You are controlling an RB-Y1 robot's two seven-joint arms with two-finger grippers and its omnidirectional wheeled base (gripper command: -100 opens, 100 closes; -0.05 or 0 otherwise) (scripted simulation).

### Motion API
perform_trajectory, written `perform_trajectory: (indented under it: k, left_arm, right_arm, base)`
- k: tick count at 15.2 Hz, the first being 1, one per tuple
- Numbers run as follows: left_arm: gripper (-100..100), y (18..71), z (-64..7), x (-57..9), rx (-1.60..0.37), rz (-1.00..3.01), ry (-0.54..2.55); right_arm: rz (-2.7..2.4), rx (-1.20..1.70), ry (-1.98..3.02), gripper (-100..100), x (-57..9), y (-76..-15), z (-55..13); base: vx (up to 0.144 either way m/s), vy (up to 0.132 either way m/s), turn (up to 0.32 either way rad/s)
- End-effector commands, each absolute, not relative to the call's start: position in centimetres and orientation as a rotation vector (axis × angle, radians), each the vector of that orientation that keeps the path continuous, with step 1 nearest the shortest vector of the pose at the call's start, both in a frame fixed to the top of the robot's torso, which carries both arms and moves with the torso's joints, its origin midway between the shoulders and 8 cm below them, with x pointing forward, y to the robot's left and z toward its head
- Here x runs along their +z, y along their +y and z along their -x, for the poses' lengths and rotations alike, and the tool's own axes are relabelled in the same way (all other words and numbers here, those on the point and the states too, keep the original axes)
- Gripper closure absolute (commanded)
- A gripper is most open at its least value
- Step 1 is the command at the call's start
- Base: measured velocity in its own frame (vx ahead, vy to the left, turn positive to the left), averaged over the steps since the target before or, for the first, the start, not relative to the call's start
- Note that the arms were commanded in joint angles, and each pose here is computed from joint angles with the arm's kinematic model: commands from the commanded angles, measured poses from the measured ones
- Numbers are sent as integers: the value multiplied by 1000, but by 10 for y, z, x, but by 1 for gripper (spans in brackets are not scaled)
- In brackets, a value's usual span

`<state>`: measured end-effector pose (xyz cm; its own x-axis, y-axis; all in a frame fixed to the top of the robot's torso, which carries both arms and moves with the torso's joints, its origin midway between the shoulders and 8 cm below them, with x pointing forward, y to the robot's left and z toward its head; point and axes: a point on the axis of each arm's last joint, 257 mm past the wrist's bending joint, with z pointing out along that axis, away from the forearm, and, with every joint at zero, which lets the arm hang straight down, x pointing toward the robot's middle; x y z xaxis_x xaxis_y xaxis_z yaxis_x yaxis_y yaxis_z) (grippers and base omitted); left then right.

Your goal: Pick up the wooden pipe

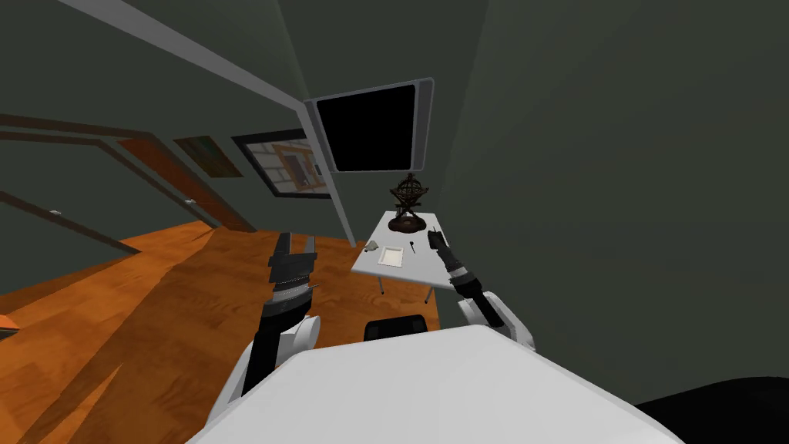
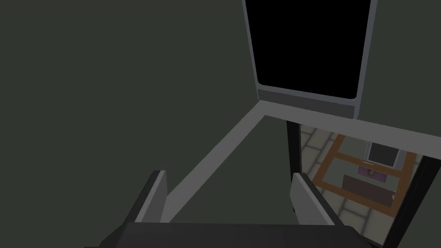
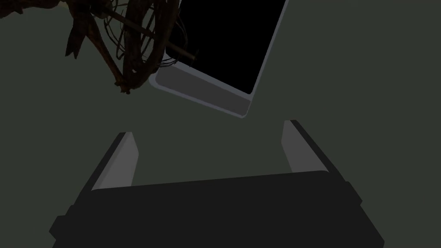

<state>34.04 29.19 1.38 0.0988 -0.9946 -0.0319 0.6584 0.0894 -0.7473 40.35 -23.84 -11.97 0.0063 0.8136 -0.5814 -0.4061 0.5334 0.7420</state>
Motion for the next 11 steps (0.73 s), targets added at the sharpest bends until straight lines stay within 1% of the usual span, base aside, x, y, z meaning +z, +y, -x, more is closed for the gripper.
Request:
perform_trajectory:
  k: [1,4,5,11]
  left_arm:
    - [0,292,-340,14,-1363,660,642]
    - [0,292,-340,14,-1363,660,642]
    - [0,292,-340,14,-1363,660,642]
    - [0,292,-340,14,-1363,660,642]
  right_arm:
    - [-410,976,1275,-100,-138,-238,-408]
    - [-386,921,1386,-100,-174,-246,-413]
    - [-376,894,1434,-100,-191,-250,-416]
    - [-333,774,1606,-100,-248,-276,-418]
  base:
    - [5,33,174]
    - [-1,37,194]
    - [-6,49,357]
    - [-2,36,213]
